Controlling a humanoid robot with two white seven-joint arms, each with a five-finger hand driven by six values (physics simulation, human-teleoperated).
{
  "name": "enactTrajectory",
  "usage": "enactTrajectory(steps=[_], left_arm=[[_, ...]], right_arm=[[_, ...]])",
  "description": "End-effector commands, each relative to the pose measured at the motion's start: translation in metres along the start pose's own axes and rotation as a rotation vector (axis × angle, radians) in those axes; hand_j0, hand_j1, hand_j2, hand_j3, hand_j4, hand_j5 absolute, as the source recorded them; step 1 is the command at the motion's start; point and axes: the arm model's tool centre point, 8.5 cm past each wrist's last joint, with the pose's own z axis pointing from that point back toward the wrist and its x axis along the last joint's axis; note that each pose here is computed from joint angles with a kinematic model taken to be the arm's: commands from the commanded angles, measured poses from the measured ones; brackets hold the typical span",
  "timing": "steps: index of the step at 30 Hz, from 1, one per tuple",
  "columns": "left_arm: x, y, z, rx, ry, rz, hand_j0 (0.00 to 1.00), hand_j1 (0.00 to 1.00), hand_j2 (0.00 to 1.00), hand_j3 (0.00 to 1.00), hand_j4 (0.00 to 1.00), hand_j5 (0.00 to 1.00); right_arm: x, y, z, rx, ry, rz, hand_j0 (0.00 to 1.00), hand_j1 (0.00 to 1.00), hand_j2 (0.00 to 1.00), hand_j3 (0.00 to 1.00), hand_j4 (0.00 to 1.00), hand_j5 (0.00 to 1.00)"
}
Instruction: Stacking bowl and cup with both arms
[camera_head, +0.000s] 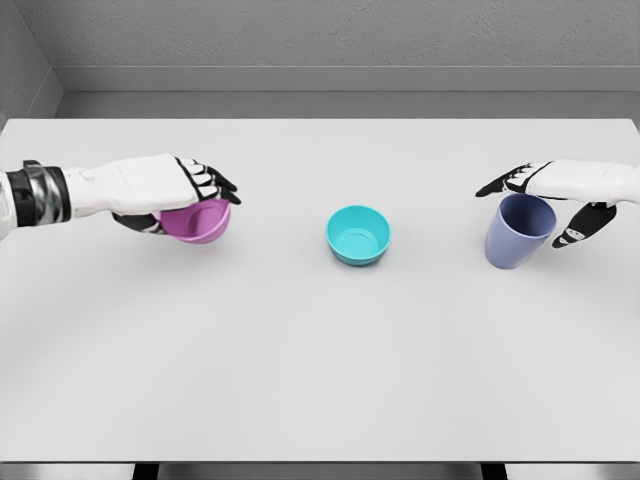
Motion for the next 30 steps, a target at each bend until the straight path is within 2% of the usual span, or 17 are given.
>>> enactTrajectory(steps=[1,7,10,19,28,30], left_arm=[[0.002,0.001,-0.003,0.007,-0.006,0.006,0.75,0.75,0.75,0.75,0.75,0.75],[0.008,0.005,-0.016,0.021,-0.025,-0.009,0.75,0.75,0.75,0.75,0.75,0.75],[0.013,0.005,-0.024,0.001,-0.051,-0.021,0.75,0.75,0.75,0.75,0.75,0.75],[0.016,0.011,-0.031,0.015,-0.064,-0.029,0.75,0.75,0.75,0.75,0.75,0.75],[0.026,0.022,-0.053,0.028,-0.104,-0.056,0.75,0.75,0.75,0.75,0.75,0.75],[0.028,0.026,-0.057,0.014,-0.115,-0.076,0.75,0.75,0.75,0.75,0.75,0.75]], right_arm=[[0.000,-0.001,0.001,-0.003,0.001,-0.004,1.00,1.00,1.00,1.00,1.00,1.00],[0.000,-0.001,0.001,-0.005,0.000,-0.003,1.00,1.00,1.00,1.00,1.00,1.00],[0.000,-0.001,0.001,-0.005,-0.001,-0.003,1.00,1.00,1.00,1.00,1.00,1.00],[0.001,-0.003,0.001,-0.007,-0.002,0.000,1.00,1.00,1.00,1.00,1.00,1.00],[0.003,-0.003,0.001,-0.006,-0.008,0.005,1.00,1.00,1.00,1.00,1.00,1.00],[0.003,-0.002,0.001,-0.004,-0.007,0.003,1.00,1.00,1.00,1.00,1.00,1.00]])
